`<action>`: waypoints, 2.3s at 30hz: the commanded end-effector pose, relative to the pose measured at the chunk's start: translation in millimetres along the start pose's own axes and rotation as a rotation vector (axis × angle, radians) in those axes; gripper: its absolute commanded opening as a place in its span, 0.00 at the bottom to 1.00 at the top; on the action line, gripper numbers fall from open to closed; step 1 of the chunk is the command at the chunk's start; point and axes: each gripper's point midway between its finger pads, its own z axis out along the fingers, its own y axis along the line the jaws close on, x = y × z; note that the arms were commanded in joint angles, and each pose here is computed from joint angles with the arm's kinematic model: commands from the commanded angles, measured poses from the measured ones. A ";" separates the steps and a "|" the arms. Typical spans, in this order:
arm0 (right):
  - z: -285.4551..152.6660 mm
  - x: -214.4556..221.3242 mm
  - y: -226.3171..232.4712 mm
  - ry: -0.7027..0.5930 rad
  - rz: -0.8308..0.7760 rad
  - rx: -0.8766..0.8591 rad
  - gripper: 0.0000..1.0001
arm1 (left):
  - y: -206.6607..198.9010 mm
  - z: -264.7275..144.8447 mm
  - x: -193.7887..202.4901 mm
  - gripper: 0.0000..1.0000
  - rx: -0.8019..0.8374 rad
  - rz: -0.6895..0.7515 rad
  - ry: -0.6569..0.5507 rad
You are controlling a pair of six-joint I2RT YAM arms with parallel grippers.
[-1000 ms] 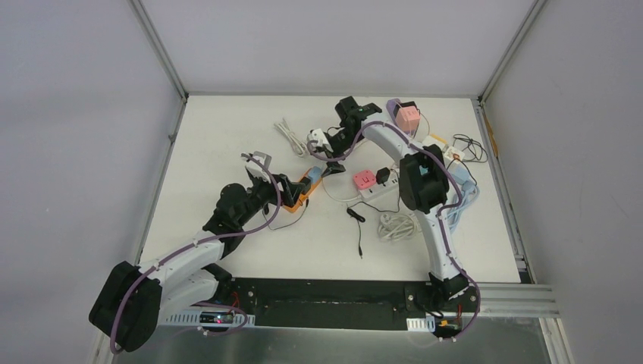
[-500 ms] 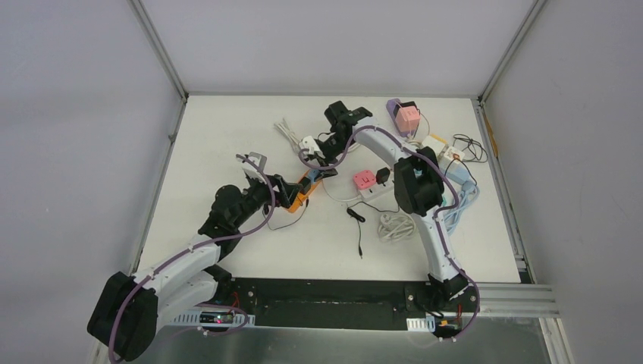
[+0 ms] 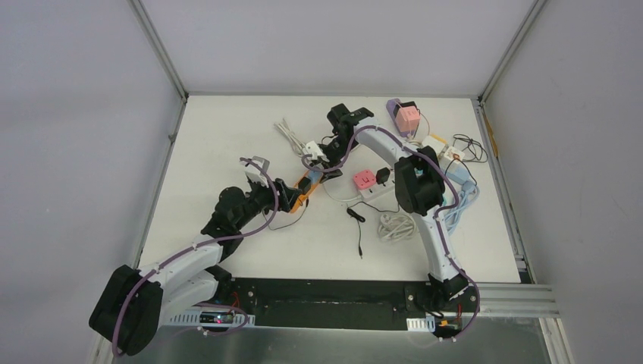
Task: Pull the plug off the socket
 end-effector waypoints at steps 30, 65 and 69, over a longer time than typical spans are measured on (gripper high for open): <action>-0.9 -18.1 43.0 -0.085 0.132 -0.117 0.13 | -0.7 54.4 18.6 0.64 0.177 0.337 0.104; 8.4 7.9 46.9 -0.051 0.257 -0.078 0.10 | -9.4 53.6 50.2 0.00 0.138 0.188 0.200; 9.3 10.4 48.3 -0.044 0.254 -0.079 0.10 | -17.6 55.1 57.4 0.00 0.156 0.254 0.225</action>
